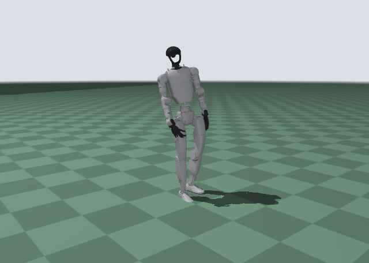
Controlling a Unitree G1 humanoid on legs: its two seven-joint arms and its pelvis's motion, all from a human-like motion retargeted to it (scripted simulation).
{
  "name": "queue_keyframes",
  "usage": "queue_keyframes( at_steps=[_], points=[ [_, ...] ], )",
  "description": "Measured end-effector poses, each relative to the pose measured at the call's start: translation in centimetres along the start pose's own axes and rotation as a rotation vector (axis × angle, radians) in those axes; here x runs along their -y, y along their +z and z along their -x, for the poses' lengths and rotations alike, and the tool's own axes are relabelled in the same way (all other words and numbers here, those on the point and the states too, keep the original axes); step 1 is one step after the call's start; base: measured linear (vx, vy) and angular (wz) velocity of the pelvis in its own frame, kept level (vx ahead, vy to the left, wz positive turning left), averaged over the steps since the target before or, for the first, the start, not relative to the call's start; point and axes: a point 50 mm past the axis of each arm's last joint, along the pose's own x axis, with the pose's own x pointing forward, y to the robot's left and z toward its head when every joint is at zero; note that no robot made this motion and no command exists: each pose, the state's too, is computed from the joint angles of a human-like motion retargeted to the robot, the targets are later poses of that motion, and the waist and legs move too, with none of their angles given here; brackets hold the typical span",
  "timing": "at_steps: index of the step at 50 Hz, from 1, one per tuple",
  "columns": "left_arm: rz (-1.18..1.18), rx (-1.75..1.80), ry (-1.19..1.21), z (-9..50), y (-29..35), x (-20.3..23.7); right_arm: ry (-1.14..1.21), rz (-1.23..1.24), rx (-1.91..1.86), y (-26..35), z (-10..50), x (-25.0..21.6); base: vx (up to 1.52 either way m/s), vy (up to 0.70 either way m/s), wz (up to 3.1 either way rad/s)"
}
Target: In place motions
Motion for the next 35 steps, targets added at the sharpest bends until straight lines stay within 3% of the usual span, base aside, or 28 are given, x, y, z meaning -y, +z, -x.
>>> queue_keyframes(
  at_steps=[35],
  points=[
    [-0.007, 0.023, -0.004, -0.01, 0.66, 0.18, 0.029, -0.042, -0.032, -0.65, 0.15, 0.07, 0.0, 0.0, 0.0]
  ],
)
